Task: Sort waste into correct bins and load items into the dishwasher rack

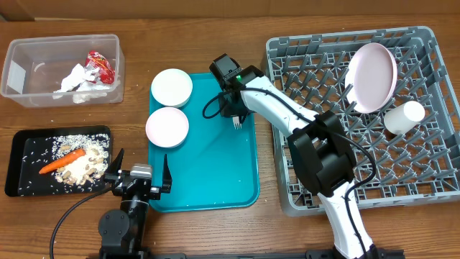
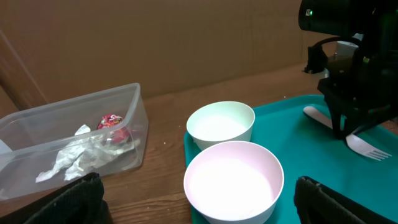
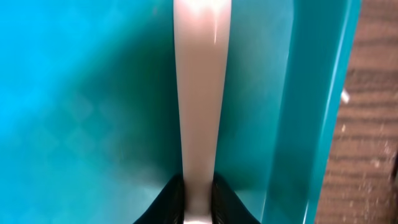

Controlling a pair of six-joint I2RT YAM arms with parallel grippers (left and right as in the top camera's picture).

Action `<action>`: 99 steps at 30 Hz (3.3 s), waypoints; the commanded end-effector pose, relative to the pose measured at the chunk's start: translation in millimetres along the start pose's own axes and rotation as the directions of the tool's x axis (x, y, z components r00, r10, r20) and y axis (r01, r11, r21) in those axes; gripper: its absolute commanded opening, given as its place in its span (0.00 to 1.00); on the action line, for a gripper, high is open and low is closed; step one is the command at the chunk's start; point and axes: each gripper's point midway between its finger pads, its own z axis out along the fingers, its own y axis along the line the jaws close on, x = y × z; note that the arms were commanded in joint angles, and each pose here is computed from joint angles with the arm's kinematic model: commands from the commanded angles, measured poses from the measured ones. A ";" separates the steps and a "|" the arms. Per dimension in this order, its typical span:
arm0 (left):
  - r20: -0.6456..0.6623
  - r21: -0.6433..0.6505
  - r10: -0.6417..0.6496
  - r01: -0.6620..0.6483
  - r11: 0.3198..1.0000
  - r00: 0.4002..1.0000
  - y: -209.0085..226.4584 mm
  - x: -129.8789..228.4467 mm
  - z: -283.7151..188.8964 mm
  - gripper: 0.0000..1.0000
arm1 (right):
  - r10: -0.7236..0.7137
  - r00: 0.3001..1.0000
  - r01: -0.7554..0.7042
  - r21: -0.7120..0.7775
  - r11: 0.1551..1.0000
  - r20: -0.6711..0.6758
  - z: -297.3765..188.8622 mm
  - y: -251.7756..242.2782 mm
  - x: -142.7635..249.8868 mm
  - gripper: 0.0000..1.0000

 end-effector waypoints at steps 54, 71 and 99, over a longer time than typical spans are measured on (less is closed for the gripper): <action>0.004 -0.014 -0.001 0.001 1.000 1.000 2.6 0.6 -0.2 1.00 | 0.162 0.986 -0.159 -0.115 0.981 0.026 -215.0 -99.6 -16.7 0.64; 0.004 -0.014 -0.001 0.001 1.000 1.000 2.6 0.7 -0.2 1.00 | 0.062 0.989 -0.060 -0.017 0.998 0.135 -223.5 31.5 60.8 1.00; 0.004 -0.015 -0.001 0.001 1.000 1.000 2.8 0.7 -0.2 1.00 | 0.398 0.917 -0.395 -0.224 0.891 -0.033 -194.7 -36.1 6.2 1.00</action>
